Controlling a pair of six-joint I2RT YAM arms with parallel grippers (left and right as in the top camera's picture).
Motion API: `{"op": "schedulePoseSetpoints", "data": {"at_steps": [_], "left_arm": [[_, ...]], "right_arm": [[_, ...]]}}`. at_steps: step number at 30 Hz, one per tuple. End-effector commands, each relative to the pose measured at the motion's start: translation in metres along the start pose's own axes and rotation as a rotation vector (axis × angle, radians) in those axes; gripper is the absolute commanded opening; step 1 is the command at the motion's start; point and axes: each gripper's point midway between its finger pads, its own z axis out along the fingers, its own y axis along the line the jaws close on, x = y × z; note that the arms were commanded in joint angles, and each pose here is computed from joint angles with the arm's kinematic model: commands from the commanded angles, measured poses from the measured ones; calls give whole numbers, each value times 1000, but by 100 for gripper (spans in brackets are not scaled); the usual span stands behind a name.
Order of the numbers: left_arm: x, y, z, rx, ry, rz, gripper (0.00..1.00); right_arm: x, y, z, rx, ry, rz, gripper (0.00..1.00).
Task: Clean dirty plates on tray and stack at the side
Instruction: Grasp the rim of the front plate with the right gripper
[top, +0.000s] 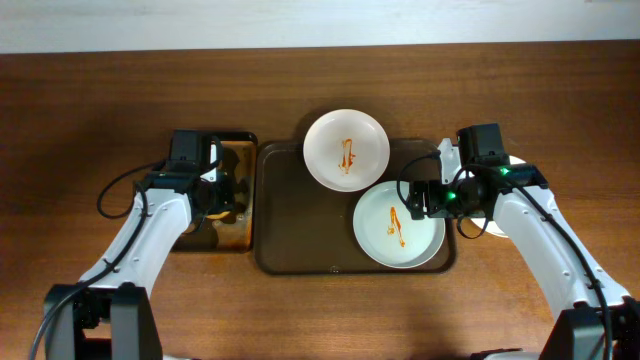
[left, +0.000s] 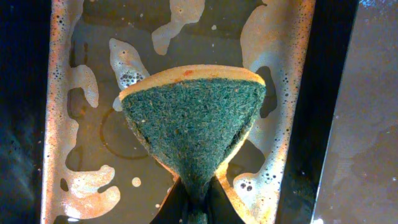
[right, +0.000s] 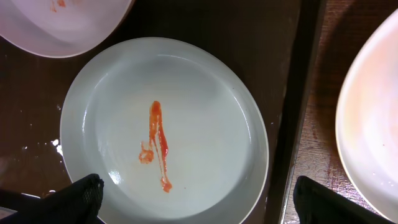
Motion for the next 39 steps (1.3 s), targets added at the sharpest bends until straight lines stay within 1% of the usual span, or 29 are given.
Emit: {"op": "schedulePoseSetpoints", "data": {"at_steps": [1, 22, 27, 29, 30, 32, 35, 37, 38, 39], "left_arm": [[0, 2, 2, -7, -4, 8, 0], [2, 2, 2, -5, 6, 10, 0], [2, -4, 2, 9, 7, 30, 0], [3, -22, 0, 81, 6, 105, 0], [4, -38, -1, 115, -2, 147, 0], [7, -63, -4, 179, -11, 229, 0], [13, -85, -7, 204, -13, 288, 0], [20, -101, -9, 221, -10, 332, 0], [23, -108, -10, 229, -9, 353, 0], [26, -112, -11, 233, -8, 365, 0]], "right_arm": [[-3, 0, 1, 14, -4, -16, 98], [-3, 0, 1, 14, -4, -16, 98], [-12, 2, -2, 9, -35, -21, 98], [-16, -4, -20, 74, -39, -1, 98], [-18, -3, -37, 126, -59, -7, 98], [-10, -4, -54, 196, -81, 58, 98], [9, 3, -64, 191, -49, 162, 98], [24, 7, -56, 152, 17, 169, 98], [33, 8, -48, 140, 49, 174, 96], [42, 5, -40, 146, 77, 187, 85]]}}
